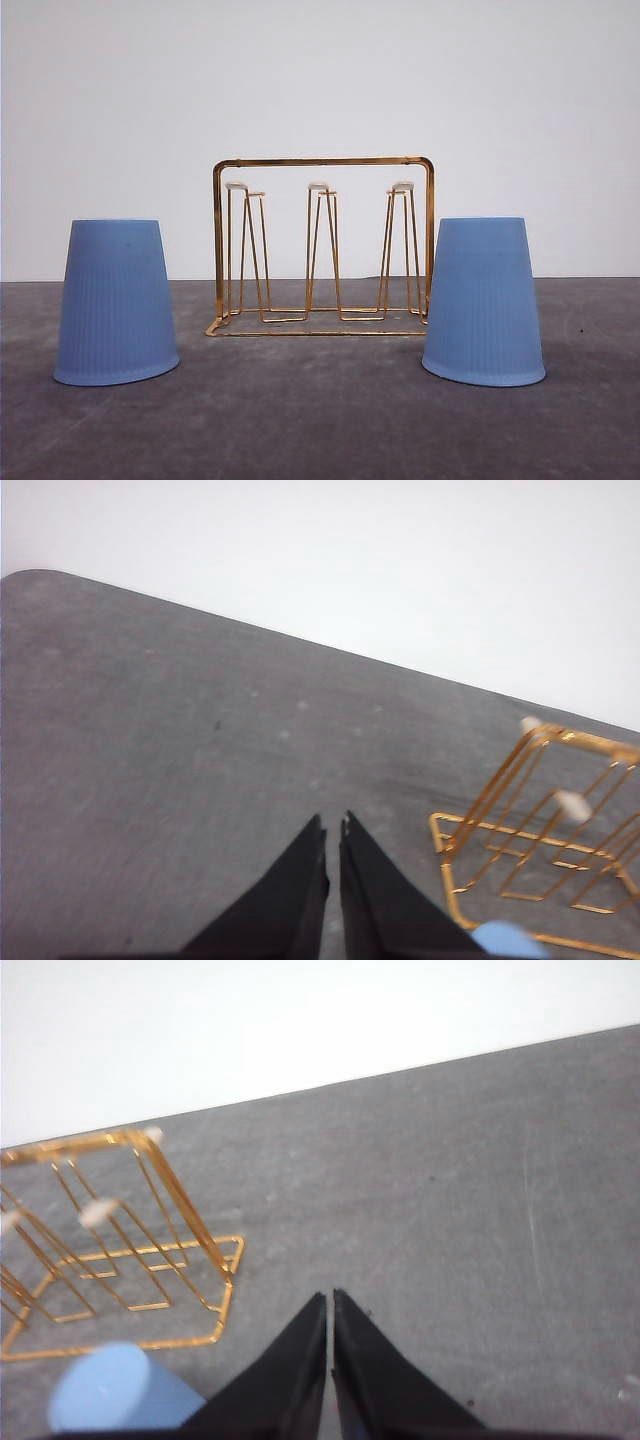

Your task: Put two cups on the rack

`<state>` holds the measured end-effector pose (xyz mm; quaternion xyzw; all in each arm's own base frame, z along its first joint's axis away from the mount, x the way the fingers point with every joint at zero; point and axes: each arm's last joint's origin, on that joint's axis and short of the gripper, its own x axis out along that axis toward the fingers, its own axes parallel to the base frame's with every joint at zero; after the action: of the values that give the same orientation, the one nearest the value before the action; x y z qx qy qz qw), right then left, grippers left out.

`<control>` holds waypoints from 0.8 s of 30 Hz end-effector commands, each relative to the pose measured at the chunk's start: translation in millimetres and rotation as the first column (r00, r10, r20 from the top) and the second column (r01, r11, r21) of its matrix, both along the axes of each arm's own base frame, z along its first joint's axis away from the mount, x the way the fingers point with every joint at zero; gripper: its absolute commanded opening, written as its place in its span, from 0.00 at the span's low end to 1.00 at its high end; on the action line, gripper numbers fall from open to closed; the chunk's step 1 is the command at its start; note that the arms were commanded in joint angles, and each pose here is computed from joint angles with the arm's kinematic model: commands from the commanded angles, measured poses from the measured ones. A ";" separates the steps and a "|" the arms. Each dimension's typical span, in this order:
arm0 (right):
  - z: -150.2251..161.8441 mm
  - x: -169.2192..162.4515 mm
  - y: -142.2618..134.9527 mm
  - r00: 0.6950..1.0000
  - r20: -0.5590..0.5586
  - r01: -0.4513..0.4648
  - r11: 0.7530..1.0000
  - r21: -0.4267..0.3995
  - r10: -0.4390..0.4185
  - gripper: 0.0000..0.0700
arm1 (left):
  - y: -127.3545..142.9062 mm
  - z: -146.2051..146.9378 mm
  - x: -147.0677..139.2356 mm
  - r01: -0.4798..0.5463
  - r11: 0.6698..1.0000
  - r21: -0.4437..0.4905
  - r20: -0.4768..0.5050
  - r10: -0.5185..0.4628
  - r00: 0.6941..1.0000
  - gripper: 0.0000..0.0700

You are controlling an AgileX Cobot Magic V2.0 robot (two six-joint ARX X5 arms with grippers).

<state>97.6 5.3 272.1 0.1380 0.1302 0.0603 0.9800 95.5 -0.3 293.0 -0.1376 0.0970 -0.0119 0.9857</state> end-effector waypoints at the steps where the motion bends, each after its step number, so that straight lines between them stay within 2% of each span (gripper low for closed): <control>1: 21.6 4.3 0.8 1.000 0.004 -0.026 0.999 -0.024 0.026 0.01 | -1.0 22.6 7.1 0.045 0.999 0.027 -0.015 -0.044 0.999 0.01; 5: 58.9 19.6 2.3 0.993 -0.076 -0.096 0.992 -0.083 0.090 0.01 | -2.6 51.3 31.8 0.117 0.990 0.077 -0.155 -0.104 0.982 0.01; 10: 79.8 48.6 4.8 0.966 -0.214 -0.179 0.973 -0.145 0.146 0.01 | -6.4 63.9 69.7 0.190 0.975 0.119 -0.332 -0.141 0.933 0.01; 14: 72.6 75.4 8.3 0.924 -0.335 -0.242 0.959 -0.146 0.183 0.01 | -11.7 54.8 100.3 0.248 0.961 0.125 -0.445 -0.169 0.879 0.01; 19: 53.1 102.1 12.2 0.875 -0.443 -0.275 0.953 -0.126 0.194 0.01 | -17.3 33.3 127.7 0.275 0.954 0.115 -0.546 -0.171 0.820 0.01; 22: 45.5 109.3 12.6 0.853 -0.485 -0.284 0.951 -0.119 0.194 0.01 | -19.1 25.8 135.3 0.292 0.950 0.114 -0.576 -0.176 0.799 0.01; 24: 43.5 110.8 12.7 0.846 -0.496 -0.291 0.949 -0.120 0.197 0.02 | -19.8 23.8 137.3 0.300 0.947 0.116 -0.583 -0.180 0.792 0.06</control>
<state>206.6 17.5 311.7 0.0455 0.3971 0.1299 0.9074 229.9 -19.0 311.2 -0.0310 0.4123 -0.0806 0.9069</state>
